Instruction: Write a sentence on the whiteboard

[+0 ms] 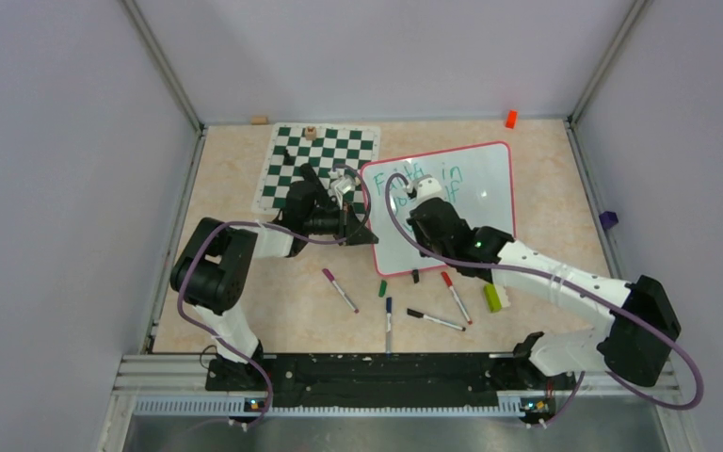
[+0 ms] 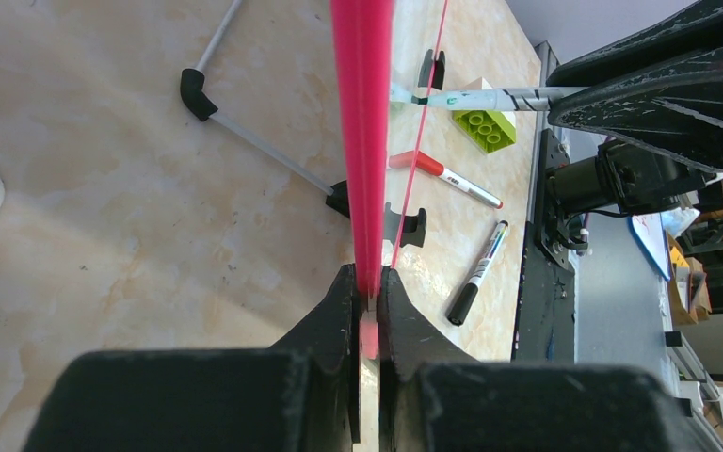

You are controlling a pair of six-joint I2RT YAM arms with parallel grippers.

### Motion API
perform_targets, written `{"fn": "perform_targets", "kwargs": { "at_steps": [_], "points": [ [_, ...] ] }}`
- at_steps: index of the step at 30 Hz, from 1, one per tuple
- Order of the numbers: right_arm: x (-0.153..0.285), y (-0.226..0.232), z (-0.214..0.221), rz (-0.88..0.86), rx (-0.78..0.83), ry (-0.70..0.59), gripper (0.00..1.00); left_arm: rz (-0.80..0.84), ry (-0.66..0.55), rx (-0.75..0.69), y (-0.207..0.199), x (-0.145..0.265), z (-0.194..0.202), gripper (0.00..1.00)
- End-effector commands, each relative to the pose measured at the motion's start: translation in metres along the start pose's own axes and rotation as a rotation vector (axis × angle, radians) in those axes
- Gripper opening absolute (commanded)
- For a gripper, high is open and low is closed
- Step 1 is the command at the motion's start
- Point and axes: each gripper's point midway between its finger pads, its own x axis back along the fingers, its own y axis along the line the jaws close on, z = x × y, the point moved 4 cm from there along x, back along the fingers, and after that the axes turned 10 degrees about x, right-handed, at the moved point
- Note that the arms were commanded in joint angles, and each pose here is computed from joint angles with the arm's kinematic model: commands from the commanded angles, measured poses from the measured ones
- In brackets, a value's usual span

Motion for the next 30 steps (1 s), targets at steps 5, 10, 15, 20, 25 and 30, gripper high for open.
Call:
{"fn": "perform_targets", "kwargs": {
  "at_steps": [5,10,15,20,25,30],
  "points": [
    [0.004,-0.011,0.002,0.056,-0.010,0.007,0.00,0.000,-0.011,-0.029,-0.005,0.001,-0.001,0.00],
    [0.024,-0.012,-0.027,0.010,-0.066,-0.106,0.00,0.000,-0.013,-0.032,-0.005,0.001,-0.002,0.00],
    [0.037,-0.023,-0.041,0.035,-0.076,-0.169,0.00,0.000,-0.014,-0.034,-0.006,0.001,-0.002,0.00],
    [0.030,-0.036,-0.038,0.128,-0.055,-0.136,0.00,0.000,-0.013,-0.032,-0.006,0.001,-0.002,0.00],
    [0.022,-0.041,-0.038,0.166,-0.050,-0.120,0.00,-0.001,-0.013,-0.034,-0.005,0.001,-0.002,0.00],
    [0.016,-0.041,-0.038,0.177,-0.048,-0.122,0.00,0.000,-0.014,-0.035,-0.006,0.001,-0.002,0.00]
  ]
}}
